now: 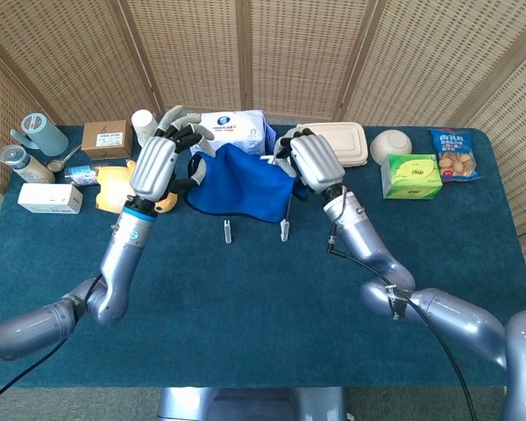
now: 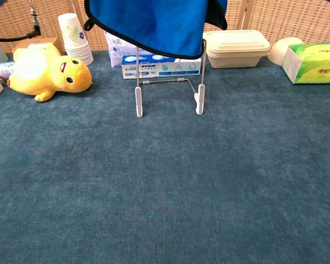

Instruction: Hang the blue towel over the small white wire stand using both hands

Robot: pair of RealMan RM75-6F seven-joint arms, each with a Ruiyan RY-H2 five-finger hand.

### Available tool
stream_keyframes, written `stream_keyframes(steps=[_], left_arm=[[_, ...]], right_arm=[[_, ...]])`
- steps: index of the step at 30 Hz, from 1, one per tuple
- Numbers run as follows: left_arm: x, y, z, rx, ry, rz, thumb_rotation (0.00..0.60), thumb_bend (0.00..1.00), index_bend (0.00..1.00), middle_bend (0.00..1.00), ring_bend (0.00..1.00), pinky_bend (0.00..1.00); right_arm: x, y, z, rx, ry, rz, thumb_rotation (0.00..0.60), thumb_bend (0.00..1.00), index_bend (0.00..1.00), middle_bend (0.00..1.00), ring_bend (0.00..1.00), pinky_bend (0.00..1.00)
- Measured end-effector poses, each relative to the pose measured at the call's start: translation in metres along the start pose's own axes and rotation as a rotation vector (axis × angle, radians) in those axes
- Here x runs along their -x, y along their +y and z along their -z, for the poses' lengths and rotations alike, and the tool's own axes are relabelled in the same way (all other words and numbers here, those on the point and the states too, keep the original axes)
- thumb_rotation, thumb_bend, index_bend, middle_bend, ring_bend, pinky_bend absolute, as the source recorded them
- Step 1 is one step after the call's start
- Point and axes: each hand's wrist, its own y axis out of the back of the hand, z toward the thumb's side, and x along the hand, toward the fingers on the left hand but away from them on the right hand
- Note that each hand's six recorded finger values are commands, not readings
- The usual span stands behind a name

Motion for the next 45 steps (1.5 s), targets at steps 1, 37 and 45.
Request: stream_keyframes(steps=[1, 37, 45], left_arm=[[-0.001, -0.001, 0.001, -0.001, 0.003, 0.000, 0.600, 0.60, 0.81, 0.41, 0.21, 0.07], [0.020, -0.029, 0.063, 0.008, 0.146, 0.051, 0.600, 0.59, 0.81, 0.40, 0.20, 0.04], [0.027, -0.034, 0.068, 0.018, 0.155, 0.057, 0.600, 0.59, 0.81, 0.41, 0.20, 0.04]], right_arm=[[0.002, 0.000, 0.002, -0.001, -0.005, 0.001, 0.600, 0.38, 0.98, 0.56, 0.37, 0.27], [-0.006, -0.046, 0.026, -0.007, -0.059, -0.087, 0.600, 0.38, 0.98, 0.56, 0.37, 0.27], [-0.007, -0.048, 0.031, -0.013, -0.065, -0.088, 0.600, 0.38, 0.98, 0.56, 0.37, 0.27]])
